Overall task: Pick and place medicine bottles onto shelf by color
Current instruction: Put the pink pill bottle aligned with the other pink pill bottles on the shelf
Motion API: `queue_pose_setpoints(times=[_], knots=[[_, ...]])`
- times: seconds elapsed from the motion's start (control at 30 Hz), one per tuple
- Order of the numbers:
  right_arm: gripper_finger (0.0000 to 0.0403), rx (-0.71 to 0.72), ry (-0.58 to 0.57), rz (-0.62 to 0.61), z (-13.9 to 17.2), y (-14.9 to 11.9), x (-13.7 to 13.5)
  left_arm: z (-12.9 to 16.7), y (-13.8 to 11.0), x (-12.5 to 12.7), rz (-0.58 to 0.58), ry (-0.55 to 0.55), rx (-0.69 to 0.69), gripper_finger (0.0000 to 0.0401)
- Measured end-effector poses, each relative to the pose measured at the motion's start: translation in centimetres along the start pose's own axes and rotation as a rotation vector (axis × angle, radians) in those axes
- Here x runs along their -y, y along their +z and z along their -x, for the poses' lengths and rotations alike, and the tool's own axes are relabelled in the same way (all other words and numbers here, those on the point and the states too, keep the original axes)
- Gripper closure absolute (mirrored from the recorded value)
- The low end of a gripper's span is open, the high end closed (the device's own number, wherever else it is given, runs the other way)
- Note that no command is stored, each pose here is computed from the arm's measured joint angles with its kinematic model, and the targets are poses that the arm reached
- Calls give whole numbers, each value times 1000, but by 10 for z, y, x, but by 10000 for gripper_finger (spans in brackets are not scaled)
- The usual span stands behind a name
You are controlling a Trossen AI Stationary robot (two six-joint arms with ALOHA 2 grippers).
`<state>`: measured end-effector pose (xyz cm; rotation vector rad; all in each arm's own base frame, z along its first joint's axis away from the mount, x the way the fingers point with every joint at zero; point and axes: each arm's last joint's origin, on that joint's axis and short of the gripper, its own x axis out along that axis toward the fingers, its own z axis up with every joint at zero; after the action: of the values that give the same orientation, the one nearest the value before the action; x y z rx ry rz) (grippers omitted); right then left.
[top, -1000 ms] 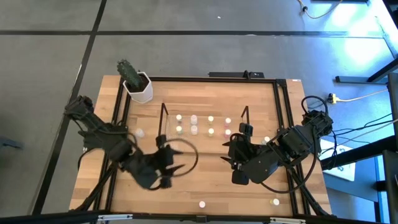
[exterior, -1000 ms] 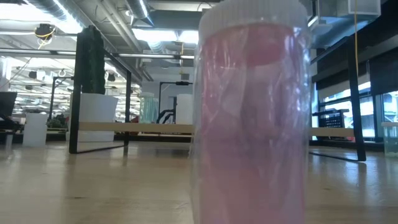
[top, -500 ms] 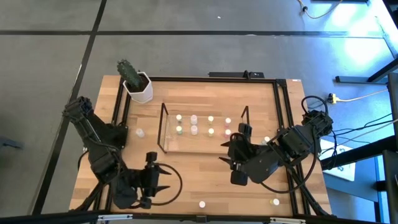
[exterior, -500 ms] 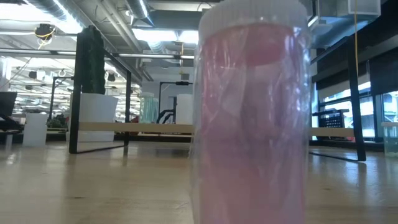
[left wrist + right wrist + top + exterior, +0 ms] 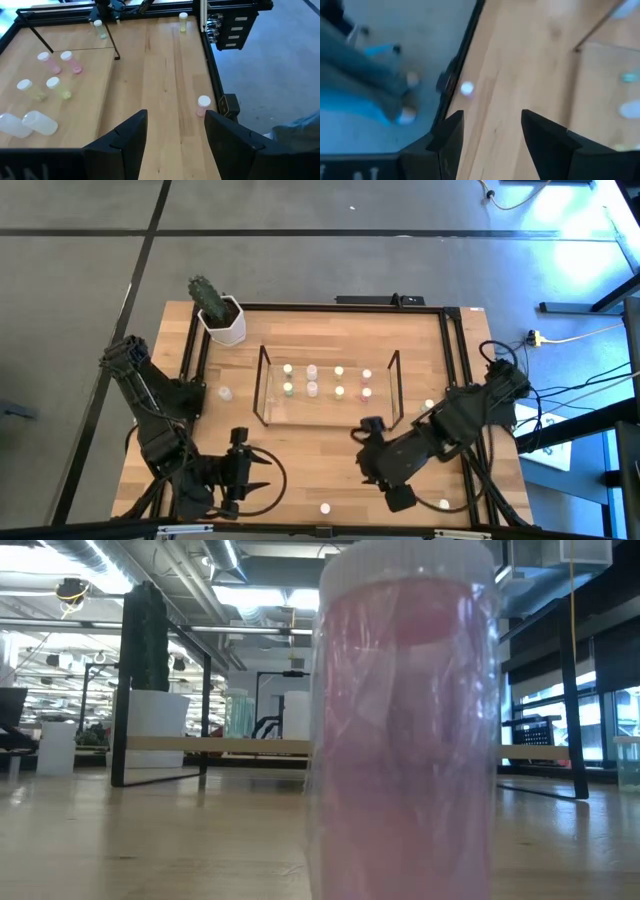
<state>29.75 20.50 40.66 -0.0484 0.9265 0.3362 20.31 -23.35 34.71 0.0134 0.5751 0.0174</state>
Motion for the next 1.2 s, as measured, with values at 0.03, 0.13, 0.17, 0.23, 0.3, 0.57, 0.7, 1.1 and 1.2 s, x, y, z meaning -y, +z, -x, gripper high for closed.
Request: queue_pose_setpoints(times=[0.03, 0.13, 0.17, 0.23, 0.3, 0.57, 0.7, 1.1, 1.2], knots=[[202, -22, 11, 35, -8, -3, 0, 0, 0, 0, -2, 0, 0, 210], [202, -84, 25, 128, -33, -15, 0, 0, -1, -1, -11, 6, -7, 210], [202, -89, 43, 141, -40, -17, -1, 0, -1, -1, -16, 9, -12, 210], [202, -92, 74, 152, -56, -23, -2, 0, -3, -2, -26, 15, -21, 210], [202, -78, 80, 147, -69, -27, -2, 0, -3, -2, -33, 20, -27, 210], [202, 50, 73, 115, -99, -32, -1, 0, -4, -3, -39, 23, -32, 210], [202, 76, 68, 166, -100, -30, -2, 0, -4, -3, -39, 23, -32, 210], [192, 64, 5, 341, -104, -31, 1, 0, -4, -3, -7, 25, -31, 210], [173, 43, 18, 406, -112, -33, 1, -1, -4, -3, 38, 26, -31, 210]])
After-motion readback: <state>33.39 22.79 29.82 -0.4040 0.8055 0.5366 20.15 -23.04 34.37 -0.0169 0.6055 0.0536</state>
